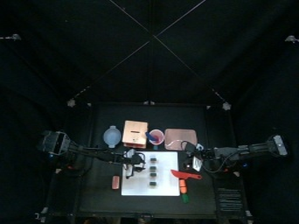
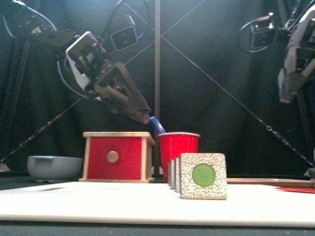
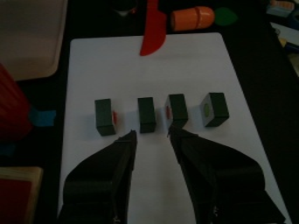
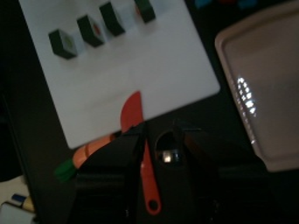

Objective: Place sushi on board then cut the sushi with the knife then place the pieces on the plate
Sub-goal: Place the 4 sushi pieces on the plate

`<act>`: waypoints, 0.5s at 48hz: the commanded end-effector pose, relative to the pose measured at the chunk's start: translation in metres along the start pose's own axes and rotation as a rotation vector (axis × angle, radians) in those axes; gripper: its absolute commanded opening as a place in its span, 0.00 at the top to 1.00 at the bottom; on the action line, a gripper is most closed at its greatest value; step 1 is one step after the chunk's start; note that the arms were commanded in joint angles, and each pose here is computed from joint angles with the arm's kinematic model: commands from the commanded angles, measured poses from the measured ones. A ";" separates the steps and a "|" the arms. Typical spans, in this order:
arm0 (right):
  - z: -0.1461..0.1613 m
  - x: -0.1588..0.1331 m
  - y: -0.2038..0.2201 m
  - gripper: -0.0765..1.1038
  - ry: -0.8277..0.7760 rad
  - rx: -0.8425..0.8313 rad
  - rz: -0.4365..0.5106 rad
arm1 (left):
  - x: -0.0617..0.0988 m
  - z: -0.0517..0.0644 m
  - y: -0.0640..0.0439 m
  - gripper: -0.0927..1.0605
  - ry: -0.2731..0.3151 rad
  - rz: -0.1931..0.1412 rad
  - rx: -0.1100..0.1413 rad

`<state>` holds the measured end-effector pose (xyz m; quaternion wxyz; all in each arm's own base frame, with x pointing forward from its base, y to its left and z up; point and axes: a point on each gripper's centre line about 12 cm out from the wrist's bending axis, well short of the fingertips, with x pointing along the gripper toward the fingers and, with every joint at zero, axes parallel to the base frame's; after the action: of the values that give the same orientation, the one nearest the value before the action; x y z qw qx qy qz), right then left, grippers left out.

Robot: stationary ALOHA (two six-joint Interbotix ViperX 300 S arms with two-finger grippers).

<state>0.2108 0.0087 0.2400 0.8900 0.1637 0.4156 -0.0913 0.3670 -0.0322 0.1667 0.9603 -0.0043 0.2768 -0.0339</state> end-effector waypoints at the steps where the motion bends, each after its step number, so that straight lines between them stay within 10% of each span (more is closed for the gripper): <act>1: 0.021 0.004 0.008 0.31 -0.073 -0.047 0.007 | -0.012 0.009 0.002 0.26 -0.071 0.008 -0.024; 24: 0.058 0.072 0.011 0.15 -0.202 -0.116 0.035 | -0.027 -0.020 0.013 0.26 -0.079 0.045 -0.075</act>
<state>0.2882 -0.0012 0.2141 0.9282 0.1150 0.3466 -0.0709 0.3328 -0.0211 0.1560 0.9666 -0.0347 0.2540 -0.0061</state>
